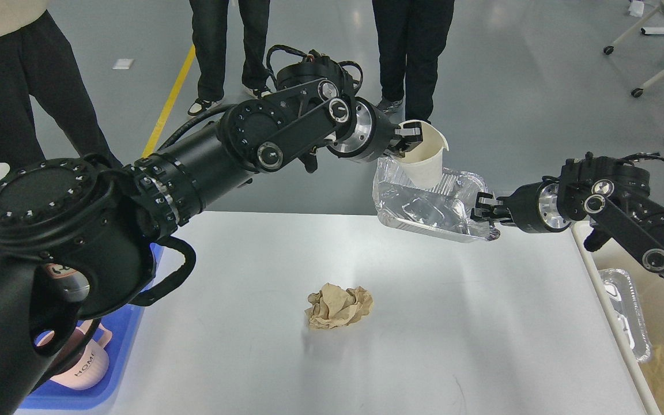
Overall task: Tidy desktop
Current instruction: 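Lift the paper cup with the left gripper and carry it over the foil tray, then drop the paper cup into the foil tray and withdraw the left gripper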
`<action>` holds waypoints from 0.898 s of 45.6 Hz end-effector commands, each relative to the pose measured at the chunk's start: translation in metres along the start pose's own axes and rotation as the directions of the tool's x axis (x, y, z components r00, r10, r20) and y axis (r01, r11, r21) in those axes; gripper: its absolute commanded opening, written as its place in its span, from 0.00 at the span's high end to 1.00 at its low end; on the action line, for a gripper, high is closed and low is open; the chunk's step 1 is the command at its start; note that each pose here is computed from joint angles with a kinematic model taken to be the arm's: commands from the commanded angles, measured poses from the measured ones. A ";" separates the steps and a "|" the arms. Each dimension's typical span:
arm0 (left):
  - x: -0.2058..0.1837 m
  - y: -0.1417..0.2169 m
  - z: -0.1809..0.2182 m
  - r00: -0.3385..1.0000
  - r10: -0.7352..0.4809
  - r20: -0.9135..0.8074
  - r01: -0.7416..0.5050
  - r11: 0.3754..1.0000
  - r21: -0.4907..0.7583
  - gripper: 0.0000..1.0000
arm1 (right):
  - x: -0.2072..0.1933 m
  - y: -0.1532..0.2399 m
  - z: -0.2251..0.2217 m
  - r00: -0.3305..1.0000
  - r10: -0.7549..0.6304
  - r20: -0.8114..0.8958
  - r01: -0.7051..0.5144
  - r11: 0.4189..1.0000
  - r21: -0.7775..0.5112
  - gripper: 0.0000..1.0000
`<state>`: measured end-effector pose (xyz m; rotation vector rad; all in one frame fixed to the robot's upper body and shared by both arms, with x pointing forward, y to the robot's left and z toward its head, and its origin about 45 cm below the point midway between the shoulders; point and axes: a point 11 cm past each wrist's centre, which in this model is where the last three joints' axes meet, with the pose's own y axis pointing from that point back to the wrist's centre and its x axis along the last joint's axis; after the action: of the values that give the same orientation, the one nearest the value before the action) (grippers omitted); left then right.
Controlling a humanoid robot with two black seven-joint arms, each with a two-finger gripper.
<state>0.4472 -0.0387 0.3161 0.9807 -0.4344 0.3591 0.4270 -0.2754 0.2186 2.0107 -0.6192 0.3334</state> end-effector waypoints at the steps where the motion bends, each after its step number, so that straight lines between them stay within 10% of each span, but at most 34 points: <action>1: 0.000 0.000 0.002 1.000 0.010 -0.007 -0.010 1.000 -0.011 0.51 | 0.000 0.000 -0.001 1.000 0.000 -0.001 0.000 1.000 0.002 1.00; 8: 0.002 0.000 0.007 0.999 0.024 -0.028 -0.026 0.999 -0.046 0.05 | -0.001 -0.001 -0.002 1.000 -0.002 -0.001 0.002 1.000 0.006 1.00; 24: 0.027 0.038 0.037 0.999 -0.040 -0.019 0.037 0.991 -0.132 0.04 | 0.001 0.001 0.000 1.000 0.002 0.001 -0.002 1.000 0.002 1.00; 41: 0.124 0.204 -0.112 0.999 0.039 0.013 -0.039 0.999 0.020 0.04 | 0.001 0.002 -0.002 1.000 0.002 -0.001 -0.002 1.000 0.007 1.00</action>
<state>0.4795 0.0968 0.4552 0.9495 -0.4602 0.3312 0.4276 -0.2752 0.2222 2.0171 -0.6231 0.3394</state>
